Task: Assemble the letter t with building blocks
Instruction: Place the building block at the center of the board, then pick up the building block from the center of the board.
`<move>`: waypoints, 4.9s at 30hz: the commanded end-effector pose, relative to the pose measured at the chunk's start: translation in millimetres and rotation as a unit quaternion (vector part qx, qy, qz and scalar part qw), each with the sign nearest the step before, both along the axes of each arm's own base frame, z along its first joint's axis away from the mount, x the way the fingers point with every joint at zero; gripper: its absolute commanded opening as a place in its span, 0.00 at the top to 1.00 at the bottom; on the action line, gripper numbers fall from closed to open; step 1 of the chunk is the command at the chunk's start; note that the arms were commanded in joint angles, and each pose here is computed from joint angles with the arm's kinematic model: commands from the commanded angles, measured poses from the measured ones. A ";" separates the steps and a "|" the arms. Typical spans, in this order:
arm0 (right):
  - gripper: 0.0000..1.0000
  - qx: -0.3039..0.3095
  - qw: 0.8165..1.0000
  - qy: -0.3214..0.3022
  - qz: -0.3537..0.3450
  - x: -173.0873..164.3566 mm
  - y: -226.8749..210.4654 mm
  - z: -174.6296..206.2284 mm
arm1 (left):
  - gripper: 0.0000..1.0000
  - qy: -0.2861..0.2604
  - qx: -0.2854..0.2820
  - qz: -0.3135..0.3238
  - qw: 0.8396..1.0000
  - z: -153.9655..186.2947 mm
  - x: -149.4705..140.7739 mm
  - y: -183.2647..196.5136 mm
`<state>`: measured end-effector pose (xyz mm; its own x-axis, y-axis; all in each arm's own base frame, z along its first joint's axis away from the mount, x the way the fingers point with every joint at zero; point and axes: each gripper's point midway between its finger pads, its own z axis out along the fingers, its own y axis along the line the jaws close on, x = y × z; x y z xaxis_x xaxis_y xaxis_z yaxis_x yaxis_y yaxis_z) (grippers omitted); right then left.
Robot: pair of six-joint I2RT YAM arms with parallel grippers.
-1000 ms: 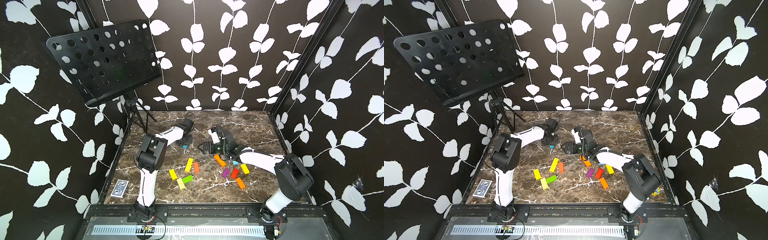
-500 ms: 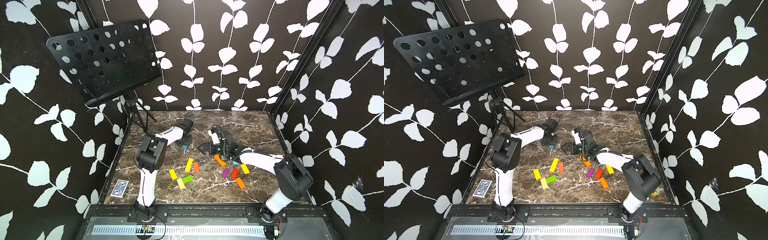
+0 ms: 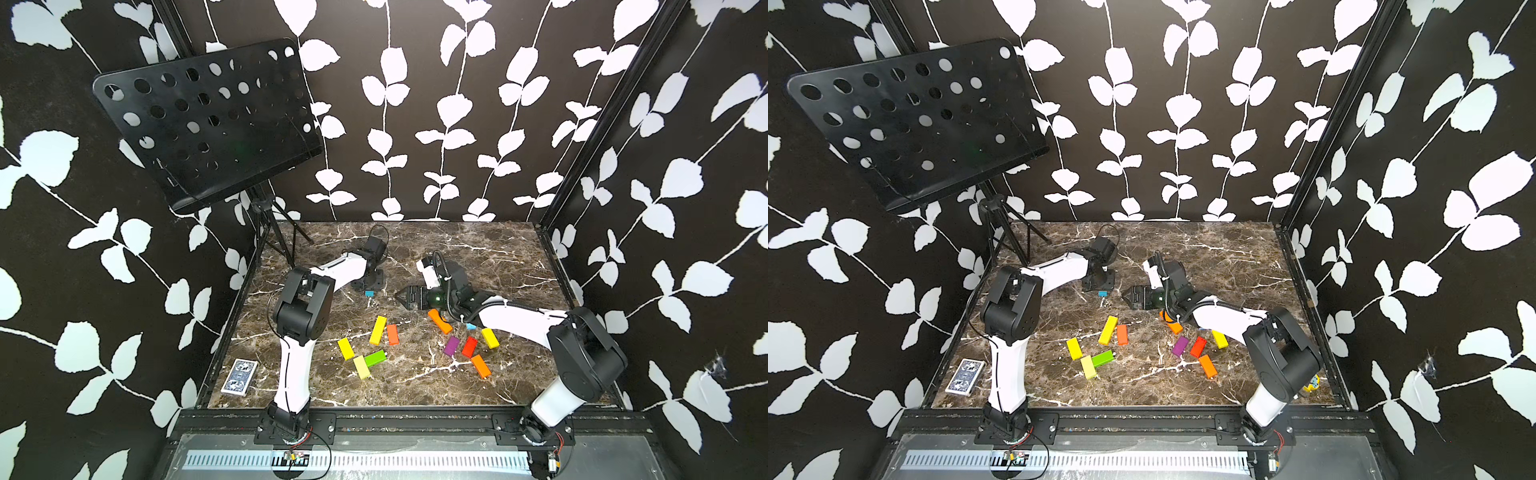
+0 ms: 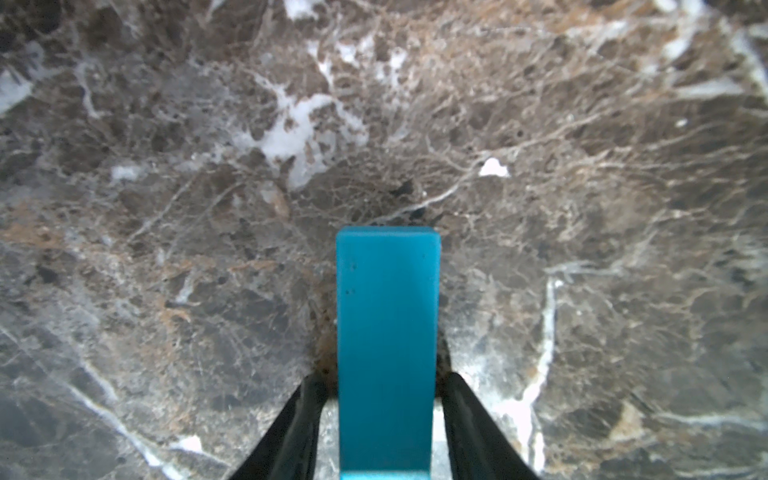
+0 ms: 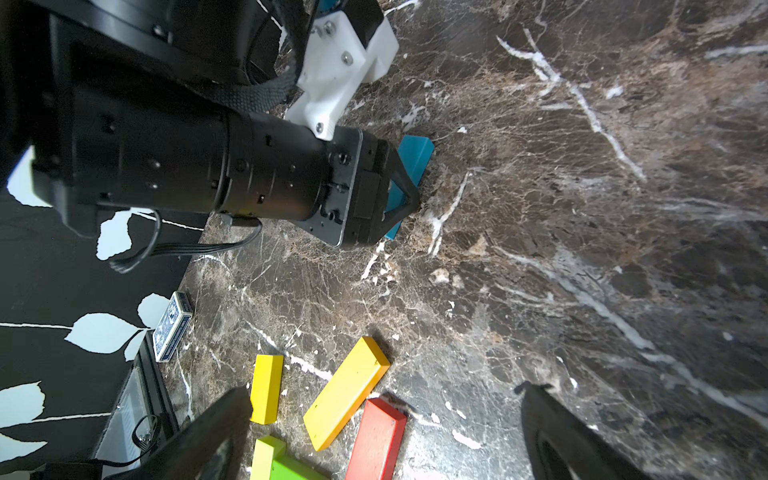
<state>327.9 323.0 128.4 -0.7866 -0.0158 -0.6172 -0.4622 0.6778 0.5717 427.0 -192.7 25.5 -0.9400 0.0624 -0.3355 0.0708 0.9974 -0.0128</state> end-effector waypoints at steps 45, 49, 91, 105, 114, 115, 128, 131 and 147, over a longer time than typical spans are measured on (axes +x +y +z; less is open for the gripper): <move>0.01 -0.234 0.959 -0.047 -0.155 -27.5 -80.3 4.5 | 0.01 -0.089 -0.006 -0.063 0.994 104.0 -85.8 9.8; 0.01 -0.228 0.969 -0.032 -0.087 -46.3 -67.3 2.0 | 0.01 -0.065 0.005 -0.065 0.996 98.0 -110.5 15.3; 0.01 -0.188 0.977 -0.100 -0.015 -144.4 13.7 4.6 | 0.29 -0.012 -0.011 0.100 0.995 23.8 -237.9 64.4; 0.01 -0.152 0.987 -0.050 -0.020 -133.0 3.5 -13.5 | 0.25 0.005 -0.013 0.105 0.994 7.1 -235.6 68.1; 0.02 -0.157 0.985 -0.063 -0.025 -127.6 5.9 -6.4 | 0.32 0.011 -0.014 0.117 0.993 -3.6 -235.6 75.0; 0.02 -0.155 0.985 -0.064 -0.027 -127.1 5.4 -5.1 | 0.32 0.011 -0.014 0.117 0.993 -3.9 -235.1 75.4; 0.14 -0.134 0.985 -0.099 -0.050 -118.8 0.5 8.7 | 0.51 0.024 -0.010 0.111 0.993 -11.0 -232.2 71.4; 0.10 -0.134 0.985 -0.083 -0.064 -116.5 -5.5 10.7 | 0.58 0.024 -0.011 0.112 0.993 -11.5 -232.9 71.6; 0.04 -0.098 0.989 -0.054 -0.092 -97.4 -11.9 9.9 | 1.00 0.001 0.032 0.031 0.999 13.5 -205.1 76.4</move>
<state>220.7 312.7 135.3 -0.6914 -0.1123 -0.7137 -0.4280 0.8595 0.2794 210.1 -117.2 25.4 -0.9486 -0.0740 -0.3076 -0.0777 0.9970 -0.0003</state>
